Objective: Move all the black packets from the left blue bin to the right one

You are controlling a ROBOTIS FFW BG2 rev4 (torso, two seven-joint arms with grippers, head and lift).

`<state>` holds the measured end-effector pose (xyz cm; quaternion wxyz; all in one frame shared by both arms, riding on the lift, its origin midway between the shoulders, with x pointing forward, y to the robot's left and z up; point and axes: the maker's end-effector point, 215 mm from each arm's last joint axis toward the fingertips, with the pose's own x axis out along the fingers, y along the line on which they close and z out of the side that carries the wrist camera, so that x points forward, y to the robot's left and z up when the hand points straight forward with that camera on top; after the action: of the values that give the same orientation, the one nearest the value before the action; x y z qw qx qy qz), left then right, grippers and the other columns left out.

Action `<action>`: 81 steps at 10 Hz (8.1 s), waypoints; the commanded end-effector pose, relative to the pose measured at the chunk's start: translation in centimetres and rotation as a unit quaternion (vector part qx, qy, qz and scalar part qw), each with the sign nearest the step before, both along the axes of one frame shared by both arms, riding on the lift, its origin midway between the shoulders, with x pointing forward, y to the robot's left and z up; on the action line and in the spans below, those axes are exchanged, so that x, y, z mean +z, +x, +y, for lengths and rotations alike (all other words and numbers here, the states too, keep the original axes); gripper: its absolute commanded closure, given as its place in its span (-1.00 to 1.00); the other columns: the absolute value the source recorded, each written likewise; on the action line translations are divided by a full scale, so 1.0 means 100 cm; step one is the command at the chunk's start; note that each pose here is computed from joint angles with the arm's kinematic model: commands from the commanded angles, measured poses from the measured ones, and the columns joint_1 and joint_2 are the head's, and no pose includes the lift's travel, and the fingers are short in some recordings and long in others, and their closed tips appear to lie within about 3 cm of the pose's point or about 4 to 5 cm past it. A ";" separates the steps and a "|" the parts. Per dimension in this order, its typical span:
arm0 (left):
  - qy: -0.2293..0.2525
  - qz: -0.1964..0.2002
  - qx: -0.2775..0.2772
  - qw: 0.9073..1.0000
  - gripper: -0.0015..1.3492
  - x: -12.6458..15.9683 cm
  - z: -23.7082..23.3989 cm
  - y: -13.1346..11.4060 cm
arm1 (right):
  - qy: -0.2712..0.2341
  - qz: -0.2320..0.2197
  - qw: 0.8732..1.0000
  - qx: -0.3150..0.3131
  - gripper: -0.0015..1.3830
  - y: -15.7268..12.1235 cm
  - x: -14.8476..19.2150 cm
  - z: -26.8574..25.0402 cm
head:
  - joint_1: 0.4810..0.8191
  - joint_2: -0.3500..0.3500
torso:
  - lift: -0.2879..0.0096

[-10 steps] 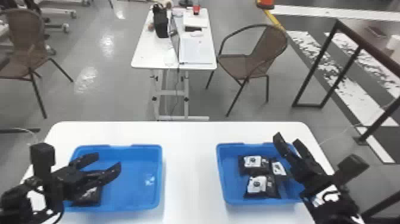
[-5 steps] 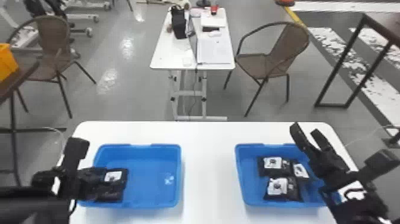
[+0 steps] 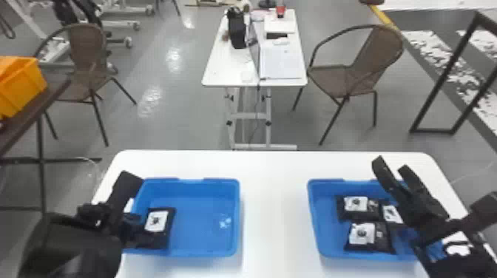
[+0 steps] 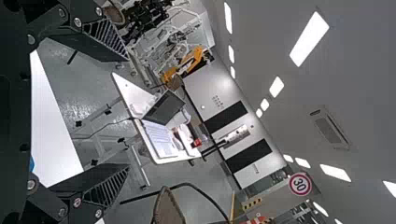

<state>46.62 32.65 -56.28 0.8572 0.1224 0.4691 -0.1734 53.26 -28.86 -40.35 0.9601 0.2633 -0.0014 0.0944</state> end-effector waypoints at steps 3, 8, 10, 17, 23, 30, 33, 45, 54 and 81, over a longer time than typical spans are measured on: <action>0.010 0.015 -0.016 1.000 -0.67 -0.025 -0.011 0.004 | 0.010 0.005 1.000 0.001 -0.66 -0.002 -0.006 0.003 | 0.27 0.11 | 0.94; 0.035 0.040 -0.018 0.998 -0.40 -0.046 -0.006 0.001 | 0.013 0.008 1.000 0.004 -0.66 -0.002 -0.009 0.005 | 0.27 0.10 | 0.94; 0.041 0.051 -0.018 0.998 0.42 -0.052 -0.001 -0.006 | 0.016 0.010 1.000 0.003 -0.66 -0.003 -0.011 0.005 | 0.27 0.12 | 0.94; 0.033 -0.028 -0.128 0.991 0.79 0.032 -0.025 0.018 | 0.023 0.017 1.000 0.012 -0.66 -0.006 -0.017 0.012 | 0.27 0.07 | 0.94; -0.063 -0.307 -0.295 0.903 0.79 0.165 -0.208 0.120 | 0.028 -0.001 0.995 0.095 -0.66 0.015 -0.002 0.077 | 0.27 -0.15 | 0.94; -0.211 -0.268 -0.358 0.869 0.79 0.140 -0.322 0.118 | 0.019 -0.038 0.983 0.179 -0.67 0.044 0.035 0.161 | 0.27 -0.35 | 0.94; -0.234 -0.262 -0.377 0.857 0.79 0.146 -0.347 0.108 | 0.003 -0.029 0.980 0.197 -0.67 0.056 0.029 0.183 | 0.27 -0.32 | 0.94; -0.258 -0.232 -0.338 0.875 -0.44 0.115 -0.342 0.094 | 0.023 -0.002 0.988 0.150 0.86 0.075 0.008 0.147 | 0.27 -0.38 | 0.94; -0.239 -0.335 -0.096 0.907 -1.00 0.153 -0.115 0.084 | 0.014 0.169 0.981 0.100 0.67 0.005 -0.139 0.040 | 0.27 -0.23 | 0.94; -0.174 -0.404 0.047 0.897 -0.34 0.134 -0.089 -0.038 | -0.254 0.066 0.963 -0.054 -0.87 -0.157 -0.042 -0.070 | 0.27 -0.49 | 0.94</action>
<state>42.84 23.80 -42.86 0.9877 0.0105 0.0501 -0.1477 37.58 -35.91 -44.50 0.9971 0.0145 0.0713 0.0229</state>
